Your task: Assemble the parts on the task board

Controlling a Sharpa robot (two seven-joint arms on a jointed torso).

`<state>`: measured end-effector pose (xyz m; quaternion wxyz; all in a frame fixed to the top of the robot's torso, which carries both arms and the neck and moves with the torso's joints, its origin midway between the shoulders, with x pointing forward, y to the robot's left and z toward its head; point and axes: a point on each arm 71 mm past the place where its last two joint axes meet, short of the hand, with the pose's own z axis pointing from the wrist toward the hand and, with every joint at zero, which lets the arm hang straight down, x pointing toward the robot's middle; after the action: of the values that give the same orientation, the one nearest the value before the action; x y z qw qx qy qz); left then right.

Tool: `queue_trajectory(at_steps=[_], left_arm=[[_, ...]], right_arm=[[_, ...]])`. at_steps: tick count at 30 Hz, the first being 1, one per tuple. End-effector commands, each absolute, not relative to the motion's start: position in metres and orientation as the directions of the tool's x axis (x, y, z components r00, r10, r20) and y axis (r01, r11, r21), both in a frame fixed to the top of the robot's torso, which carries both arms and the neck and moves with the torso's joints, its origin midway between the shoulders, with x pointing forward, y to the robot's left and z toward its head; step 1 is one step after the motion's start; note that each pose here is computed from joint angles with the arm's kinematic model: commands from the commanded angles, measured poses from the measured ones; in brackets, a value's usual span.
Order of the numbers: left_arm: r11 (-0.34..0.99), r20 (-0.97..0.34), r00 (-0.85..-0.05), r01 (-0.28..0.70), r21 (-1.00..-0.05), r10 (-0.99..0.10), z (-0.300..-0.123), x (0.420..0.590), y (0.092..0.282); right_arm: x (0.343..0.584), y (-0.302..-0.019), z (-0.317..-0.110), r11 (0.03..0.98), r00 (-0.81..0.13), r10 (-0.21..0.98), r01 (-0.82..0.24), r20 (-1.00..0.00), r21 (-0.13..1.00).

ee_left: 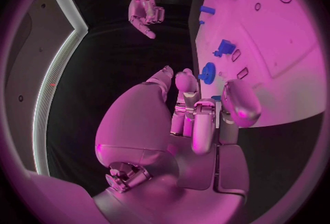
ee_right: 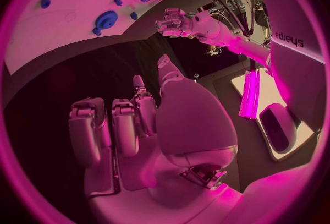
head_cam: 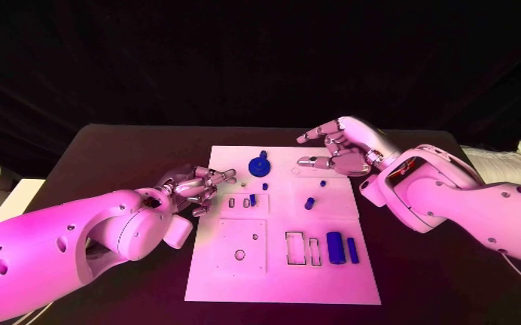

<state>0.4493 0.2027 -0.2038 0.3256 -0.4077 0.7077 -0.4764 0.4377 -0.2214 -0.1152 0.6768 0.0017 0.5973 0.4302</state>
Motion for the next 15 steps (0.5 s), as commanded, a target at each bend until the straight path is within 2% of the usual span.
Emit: queue_trajectory(at_steps=[1, 4, 7, 15], left_arm=[[0.521, -0.263, -0.59, -0.321, -0.791, -0.763, -0.212, 0.448, 0.201], [0.671, -0.396, -0.634, -0.272, -0.69, -0.664, -0.204, 0.456, 0.199], [0.759, -0.486, -0.649, -0.228, -0.61, -0.586, -0.196, 0.464, 0.196], [0.858, -0.617, -0.641, -0.131, -0.497, -0.456, -0.175, 0.484, 0.179]], right_arm=[[0.441, -0.231, -0.114, 0.611, -0.114, 0.638, -0.527, -0.761, 0.591], [0.446, -0.24, -0.113, 0.63, -0.098, 0.639, -0.503, -0.763, 0.592], [0.448, -0.246, -0.113, 0.642, -0.088, 0.638, -0.487, -0.765, 0.591], [0.454, -0.252, -0.115, 0.664, -0.077, 0.632, -0.459, -0.771, 0.59]])
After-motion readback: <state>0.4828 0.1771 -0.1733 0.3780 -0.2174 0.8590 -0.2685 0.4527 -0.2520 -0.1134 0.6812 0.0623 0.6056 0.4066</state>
